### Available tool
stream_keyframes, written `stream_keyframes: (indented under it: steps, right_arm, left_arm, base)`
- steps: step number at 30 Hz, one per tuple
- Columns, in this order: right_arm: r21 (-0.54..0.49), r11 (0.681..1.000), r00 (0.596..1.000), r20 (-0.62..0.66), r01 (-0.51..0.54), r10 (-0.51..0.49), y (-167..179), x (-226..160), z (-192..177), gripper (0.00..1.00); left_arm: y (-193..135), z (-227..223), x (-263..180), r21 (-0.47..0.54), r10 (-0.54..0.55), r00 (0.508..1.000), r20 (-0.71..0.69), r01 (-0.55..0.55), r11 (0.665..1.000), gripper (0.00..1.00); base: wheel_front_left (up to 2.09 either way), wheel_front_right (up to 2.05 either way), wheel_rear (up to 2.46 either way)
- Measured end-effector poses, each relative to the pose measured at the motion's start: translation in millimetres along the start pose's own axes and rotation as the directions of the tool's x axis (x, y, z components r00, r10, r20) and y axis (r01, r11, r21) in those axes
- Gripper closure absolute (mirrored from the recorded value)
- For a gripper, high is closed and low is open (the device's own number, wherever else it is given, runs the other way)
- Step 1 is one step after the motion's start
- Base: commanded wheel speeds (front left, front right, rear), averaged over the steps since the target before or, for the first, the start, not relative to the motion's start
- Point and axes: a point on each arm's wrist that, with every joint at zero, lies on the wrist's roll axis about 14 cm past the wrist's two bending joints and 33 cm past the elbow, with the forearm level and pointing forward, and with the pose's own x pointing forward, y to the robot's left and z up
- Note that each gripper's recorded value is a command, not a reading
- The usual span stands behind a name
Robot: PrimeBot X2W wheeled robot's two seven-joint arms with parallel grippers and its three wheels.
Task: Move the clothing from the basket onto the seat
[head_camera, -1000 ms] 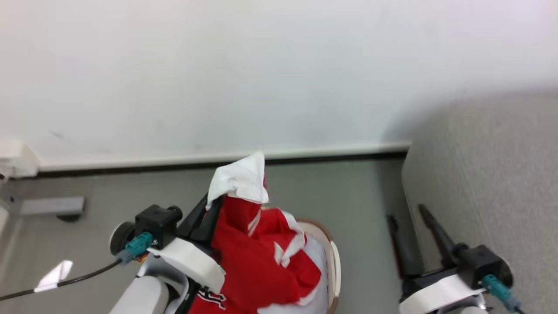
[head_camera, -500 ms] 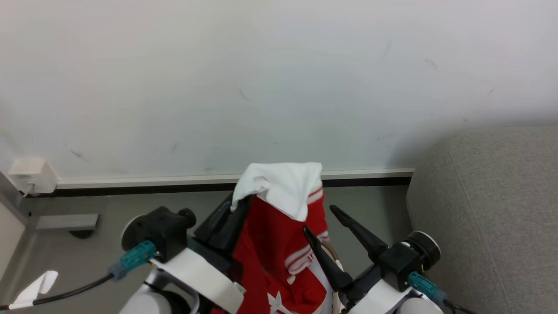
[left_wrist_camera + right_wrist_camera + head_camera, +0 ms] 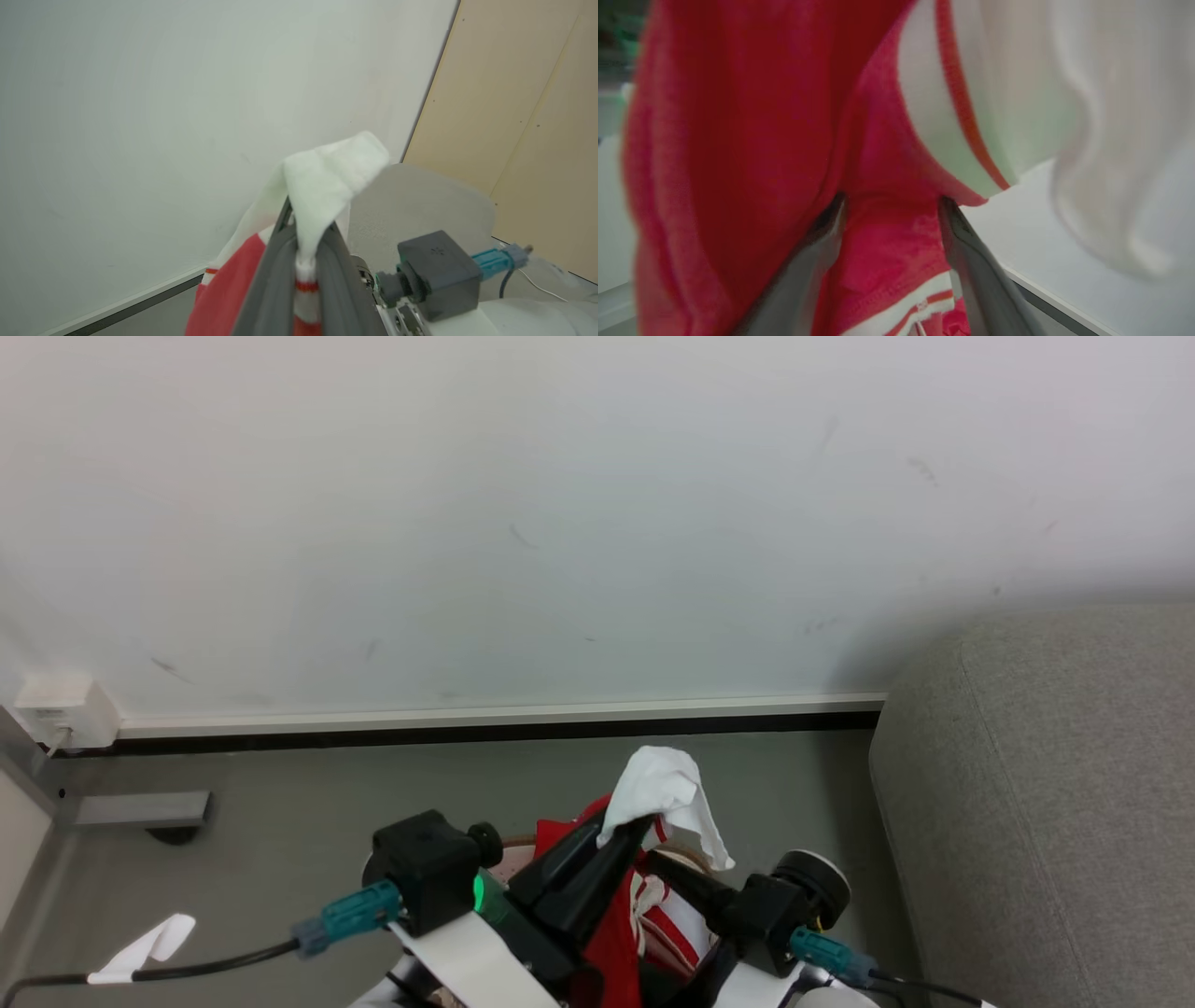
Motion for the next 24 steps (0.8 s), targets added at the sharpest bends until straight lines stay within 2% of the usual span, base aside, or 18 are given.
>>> stream_keyframes:
  steps: [4, 10, 18, 24]
  right_arm:
    - [0.068, 0.997, 0.999, 0.0, -0.044, 0.044, 14.2, 1.4, 0.5, 0.0]
    - [0.095, 0.994, 0.998, -0.008, -0.055, 0.056, 13.9, -1.8, -0.1, 0.0]
    - [0.118, 0.991, 0.998, -0.005, -0.067, 0.068, 14.2, -2.1, 3.0, 0.0]
    - [0.128, 0.991, 0.999, 0.005, -0.039, 0.039, 4.4, -1.5, 6.5, 0.0]
  left_arm:
    - [1.3, -3.2, -0.2, -0.016, 0.006, 1.0, -0.008, -0.006, 1.0, 1.0]
    - [8.7, -10.0, -2.0, -0.03, 0.026, 0.999, -0.026, -0.027, 0.999, 1.0]
    - [-11.9, -16.3, 0.1, -0.101, -0.059, 0.997, -0.046, 0.054, 0.993, 1.0]
    - [-20.3, -18.7, 0.0, -0.131, -0.098, 0.994, -0.054, 0.09, 0.987, 1.0]
  base:
    - [0.0, 0.0, 0.0]
    - [0.0, 0.0, 0.0]
    - [0.0, 0.0, 0.0]
    - [0.0, 0.0, 0.0]
